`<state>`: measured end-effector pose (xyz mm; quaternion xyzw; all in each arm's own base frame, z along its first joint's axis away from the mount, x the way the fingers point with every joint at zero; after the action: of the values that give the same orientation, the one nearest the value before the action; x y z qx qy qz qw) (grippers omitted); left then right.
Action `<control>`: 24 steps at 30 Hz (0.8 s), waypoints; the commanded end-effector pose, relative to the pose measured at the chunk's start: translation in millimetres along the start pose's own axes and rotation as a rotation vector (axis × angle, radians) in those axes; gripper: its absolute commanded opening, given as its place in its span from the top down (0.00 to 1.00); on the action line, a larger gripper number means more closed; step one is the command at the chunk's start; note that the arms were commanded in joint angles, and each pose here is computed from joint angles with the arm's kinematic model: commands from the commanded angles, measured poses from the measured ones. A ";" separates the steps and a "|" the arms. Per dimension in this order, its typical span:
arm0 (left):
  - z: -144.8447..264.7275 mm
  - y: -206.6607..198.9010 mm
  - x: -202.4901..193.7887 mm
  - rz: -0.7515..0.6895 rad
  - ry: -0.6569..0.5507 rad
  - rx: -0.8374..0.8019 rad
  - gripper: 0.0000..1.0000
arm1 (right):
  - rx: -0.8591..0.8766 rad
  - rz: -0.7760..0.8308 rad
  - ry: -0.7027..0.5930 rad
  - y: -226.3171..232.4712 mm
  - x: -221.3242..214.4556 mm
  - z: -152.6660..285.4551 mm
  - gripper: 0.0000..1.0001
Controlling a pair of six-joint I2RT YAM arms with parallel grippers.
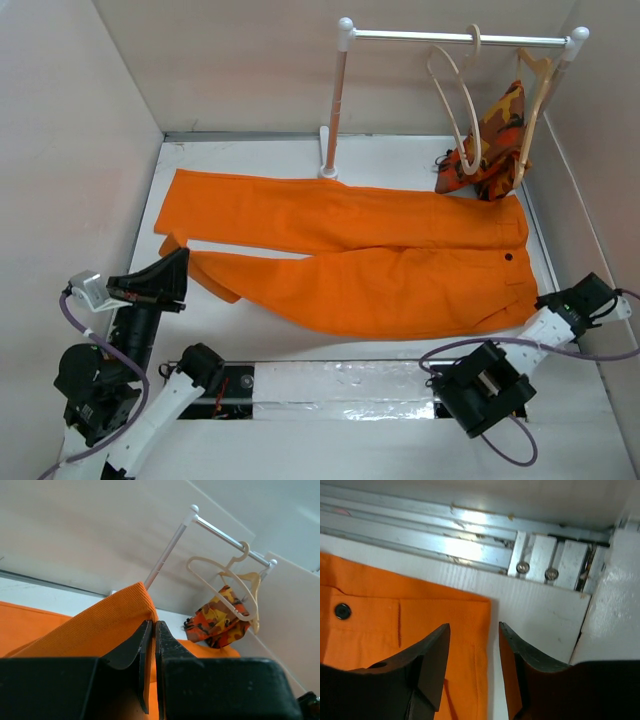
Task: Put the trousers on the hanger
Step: Fold the trousers at the center of the board.
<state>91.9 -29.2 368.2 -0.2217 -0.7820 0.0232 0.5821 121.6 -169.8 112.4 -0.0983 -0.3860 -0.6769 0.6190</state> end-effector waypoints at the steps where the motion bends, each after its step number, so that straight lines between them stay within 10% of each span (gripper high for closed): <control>1: 7.8 0.5 29.3 0.045 -0.124 -0.008 1.00 | -0.106 -0.020 0.092 -12.4 -10.7 2.2 0.50; 24: 8.5 6.3 25.6 0.046 -0.106 0.024 1.00 | -0.064 -0.195 0.213 3.9 -42.0 -14.9 0.58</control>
<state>88.1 -21.4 369.1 -0.2225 -0.7865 0.0403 0.5747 124.9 -141.5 69.7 -0.0191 -0.2741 -0.7543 0.5962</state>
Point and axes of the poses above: each gripper's point midway between its finger pads, its own z axis back along the fingers, its own y axis along the line the jaws close on, x = y × z, the point moved 5 cm from there along z, back along the fingers, and after that the axes turned 12 degrees about -z, right-handed, at the moved point
